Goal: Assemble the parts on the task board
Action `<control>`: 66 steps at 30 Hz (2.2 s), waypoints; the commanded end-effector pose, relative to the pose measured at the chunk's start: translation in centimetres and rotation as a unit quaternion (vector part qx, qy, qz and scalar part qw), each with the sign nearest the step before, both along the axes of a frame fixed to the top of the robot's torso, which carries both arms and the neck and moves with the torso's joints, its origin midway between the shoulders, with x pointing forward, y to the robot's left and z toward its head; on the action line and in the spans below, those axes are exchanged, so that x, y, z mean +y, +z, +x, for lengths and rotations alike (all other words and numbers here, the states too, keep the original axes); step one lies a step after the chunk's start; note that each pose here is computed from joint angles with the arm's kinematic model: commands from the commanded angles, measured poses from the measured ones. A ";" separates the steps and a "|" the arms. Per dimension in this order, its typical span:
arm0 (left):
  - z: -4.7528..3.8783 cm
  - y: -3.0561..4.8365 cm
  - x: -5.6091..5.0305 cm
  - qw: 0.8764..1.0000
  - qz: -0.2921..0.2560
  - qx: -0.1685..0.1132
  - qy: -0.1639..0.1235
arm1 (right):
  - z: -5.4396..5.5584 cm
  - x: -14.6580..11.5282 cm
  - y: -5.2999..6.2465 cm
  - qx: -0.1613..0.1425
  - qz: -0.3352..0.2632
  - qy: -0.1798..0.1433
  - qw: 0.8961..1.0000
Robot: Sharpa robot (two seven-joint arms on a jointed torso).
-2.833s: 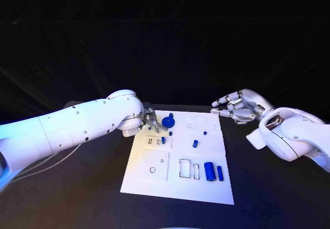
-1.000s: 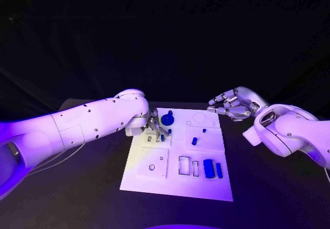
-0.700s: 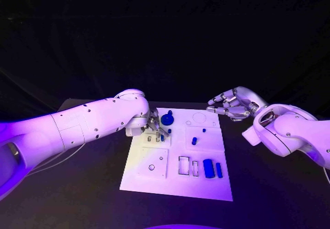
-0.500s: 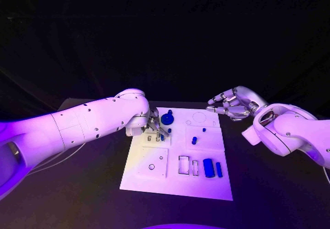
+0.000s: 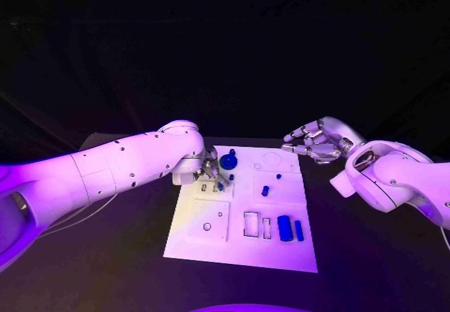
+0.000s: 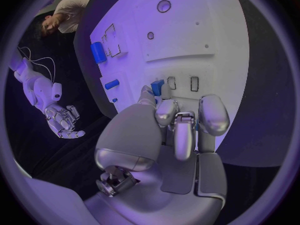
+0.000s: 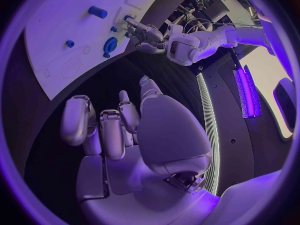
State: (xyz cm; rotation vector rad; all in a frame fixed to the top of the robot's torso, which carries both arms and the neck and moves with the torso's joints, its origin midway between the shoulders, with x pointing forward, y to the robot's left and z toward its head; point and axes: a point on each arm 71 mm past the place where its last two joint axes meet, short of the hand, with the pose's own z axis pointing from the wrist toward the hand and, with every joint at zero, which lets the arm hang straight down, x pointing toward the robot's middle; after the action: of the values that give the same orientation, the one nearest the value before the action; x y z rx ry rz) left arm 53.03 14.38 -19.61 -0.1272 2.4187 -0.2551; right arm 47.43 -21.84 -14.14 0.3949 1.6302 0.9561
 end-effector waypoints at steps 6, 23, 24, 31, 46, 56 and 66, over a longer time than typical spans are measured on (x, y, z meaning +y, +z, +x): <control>-0.06 -0.05 -0.2 1.000 -0.009 0.010 -0.006 | 0.0 0.1 -0.1 0.001 -0.004 0.006 1.000; -0.50 0.32 1.0 0.998 -0.053 0.000 0.021 | 0.0 -0.1 -0.3 0.003 -0.005 0.004 1.000; -0.62 0.38 1.2 0.998 -0.059 0.000 0.025 | 0.0 -0.2 -0.3 0.004 -0.004 0.003 1.000; -1.09 0.70 2.3 0.996 -0.076 -0.008 0.042 | 0.0 -0.2 -0.3 0.005 -0.004 0.001 1.000; -1.64 0.60 3.1 0.995 -0.074 -0.044 0.050 | 0.0 -0.4 -0.5 0.007 -0.004 -0.001 1.000; -1.72 -0.41 2.8 0.996 -0.058 -0.048 0.048 | 0.0 -0.4 -0.6 0.007 -0.004 -0.001 1.000; -1.75 -0.74 2.6 0.997 -0.046 -0.039 0.041 | 0.0 -0.4 -0.6 0.007 -0.004 -0.001 1.000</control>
State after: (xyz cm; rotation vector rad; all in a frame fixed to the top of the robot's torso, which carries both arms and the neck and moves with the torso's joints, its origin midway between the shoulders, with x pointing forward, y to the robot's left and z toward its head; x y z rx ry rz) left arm 51.33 17.10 -20.32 -0.2802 2.3123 -0.3401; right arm 47.47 -22.29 -14.67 0.4071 1.6392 0.9431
